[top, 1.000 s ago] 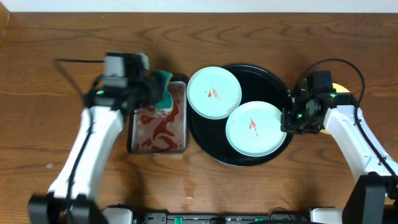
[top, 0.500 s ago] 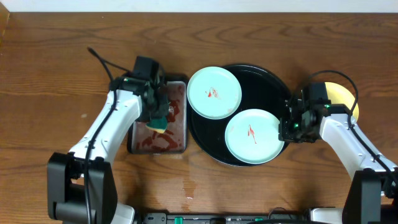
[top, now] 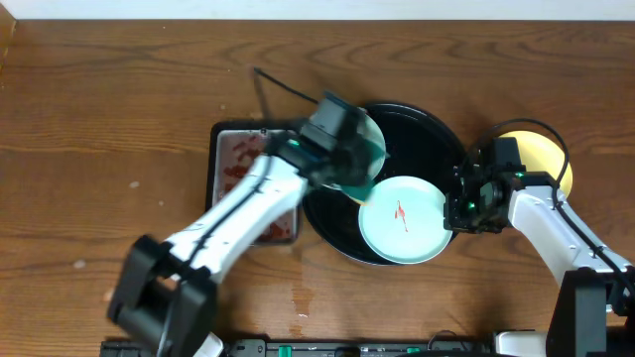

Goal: Clean dirty plates on tray and stack at the side
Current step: 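Move the sponge with the left gripper onto the tilted pale green plate, then scrub the pale green plate with the sponge while right gripper holds it, then return the sponge with the left gripper to the soapy tray, then lift the pale green plate with the right gripper and move it right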

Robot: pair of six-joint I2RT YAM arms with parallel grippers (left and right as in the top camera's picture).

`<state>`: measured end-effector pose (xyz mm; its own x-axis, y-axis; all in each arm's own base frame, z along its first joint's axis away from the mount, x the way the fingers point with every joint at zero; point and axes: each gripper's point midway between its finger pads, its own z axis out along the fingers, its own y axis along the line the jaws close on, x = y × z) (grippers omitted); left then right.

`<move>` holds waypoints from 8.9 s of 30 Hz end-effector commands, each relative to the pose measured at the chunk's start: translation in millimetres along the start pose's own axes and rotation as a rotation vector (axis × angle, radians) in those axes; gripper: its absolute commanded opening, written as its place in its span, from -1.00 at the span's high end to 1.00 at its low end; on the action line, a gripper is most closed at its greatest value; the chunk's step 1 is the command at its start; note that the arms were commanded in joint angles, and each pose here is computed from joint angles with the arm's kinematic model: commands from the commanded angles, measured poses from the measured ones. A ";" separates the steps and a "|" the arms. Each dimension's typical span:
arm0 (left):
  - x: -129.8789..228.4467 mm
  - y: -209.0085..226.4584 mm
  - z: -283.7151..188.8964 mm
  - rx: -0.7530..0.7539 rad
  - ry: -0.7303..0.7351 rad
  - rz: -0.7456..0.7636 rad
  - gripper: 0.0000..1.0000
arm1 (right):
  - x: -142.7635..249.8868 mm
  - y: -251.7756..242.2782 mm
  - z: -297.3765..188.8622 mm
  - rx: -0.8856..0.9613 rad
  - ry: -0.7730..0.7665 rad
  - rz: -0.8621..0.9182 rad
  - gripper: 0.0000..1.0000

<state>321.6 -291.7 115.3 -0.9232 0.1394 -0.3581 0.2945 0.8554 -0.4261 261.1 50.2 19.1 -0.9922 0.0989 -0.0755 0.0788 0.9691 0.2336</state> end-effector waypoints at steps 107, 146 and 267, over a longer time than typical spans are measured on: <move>55.1 -9.3 89.4 -0.187 0.075 0.050 0.85 | 11.0 -7.7 5.7 0.044 0.038 0.005 0.98; 56.0 -39.4 110.7 -0.048 0.101 0.068 0.85 | 12.7 -7.9 5.7 0.045 0.044 0.006 0.98; 68.9 253.2 -37.8 -0.549 0.148 -0.345 0.85 | -98.2 92.1 -217.4 0.884 -0.832 -0.816 0.98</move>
<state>326.9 -51.1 20.8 -0.9745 -0.1589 -0.1586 -0.1581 0.9873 -0.0172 345.8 84.2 240.6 -0.4828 -0.6996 -0.5268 -0.1665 0.6639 -0.7291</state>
